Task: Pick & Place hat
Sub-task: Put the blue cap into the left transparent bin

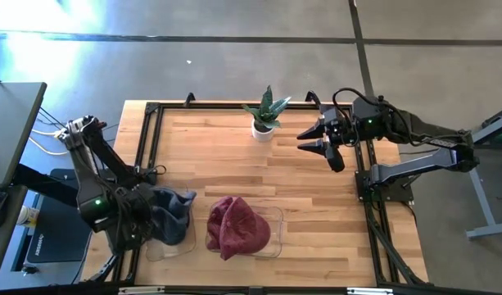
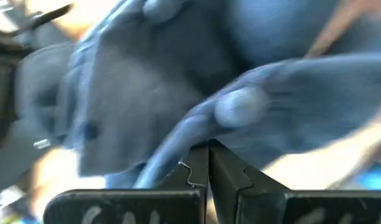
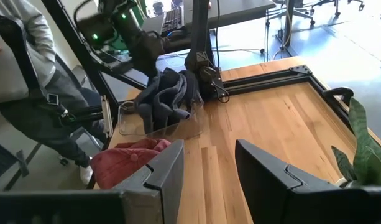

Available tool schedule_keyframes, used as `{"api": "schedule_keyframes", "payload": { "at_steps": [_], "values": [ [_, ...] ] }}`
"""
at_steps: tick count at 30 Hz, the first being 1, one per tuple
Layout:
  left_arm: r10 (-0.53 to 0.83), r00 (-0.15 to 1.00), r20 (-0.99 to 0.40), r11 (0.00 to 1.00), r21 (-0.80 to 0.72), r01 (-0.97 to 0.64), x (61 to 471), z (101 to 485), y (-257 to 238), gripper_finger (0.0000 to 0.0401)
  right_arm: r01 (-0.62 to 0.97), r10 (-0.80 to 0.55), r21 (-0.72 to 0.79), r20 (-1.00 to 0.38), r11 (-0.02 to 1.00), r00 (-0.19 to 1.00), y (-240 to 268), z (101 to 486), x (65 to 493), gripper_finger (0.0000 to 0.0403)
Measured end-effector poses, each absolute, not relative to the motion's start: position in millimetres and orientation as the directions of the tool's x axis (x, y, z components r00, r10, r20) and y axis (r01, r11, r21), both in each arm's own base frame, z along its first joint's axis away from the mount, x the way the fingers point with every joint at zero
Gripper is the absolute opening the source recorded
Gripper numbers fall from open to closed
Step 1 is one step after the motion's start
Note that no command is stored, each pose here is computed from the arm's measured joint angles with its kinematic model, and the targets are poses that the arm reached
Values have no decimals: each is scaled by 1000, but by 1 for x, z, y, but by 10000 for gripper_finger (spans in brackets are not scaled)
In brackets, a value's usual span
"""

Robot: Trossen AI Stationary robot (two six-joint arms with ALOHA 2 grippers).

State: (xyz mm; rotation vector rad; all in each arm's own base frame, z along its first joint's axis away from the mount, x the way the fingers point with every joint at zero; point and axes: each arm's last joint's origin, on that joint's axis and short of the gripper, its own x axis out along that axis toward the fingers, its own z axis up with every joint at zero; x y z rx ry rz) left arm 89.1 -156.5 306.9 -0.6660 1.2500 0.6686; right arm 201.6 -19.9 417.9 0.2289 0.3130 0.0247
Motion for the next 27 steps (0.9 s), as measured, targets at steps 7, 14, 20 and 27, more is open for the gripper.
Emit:
{"api": "schedule_keyframes", "payload": {
  "at_steps": [7, 14, 20, 27],
  "values": [
    [-38, 321, -946, 564, -285, -775, 96, 329, -166, 4, 9, 61, 223, -302, 975, 951, -20, 418, 202, 140],
    [-158, 450, -879, 584, -451, -675, 112, 310, -192, 4, 8, 61, 220, -302, 975, 951, -20, 418, 202, 140],
    [71, 384, -921, 520, -294, -802, 117, 272, -176, 4, 0, 61, 198, -302, 980, 951, -20, 418, 202, 140],
    [271, 325, -906, 413, -195, -890, 117, 237, -151, 4, -12, 78, 210, -307, 978, 949, -19, 417, 201, 140]
  ]
}}
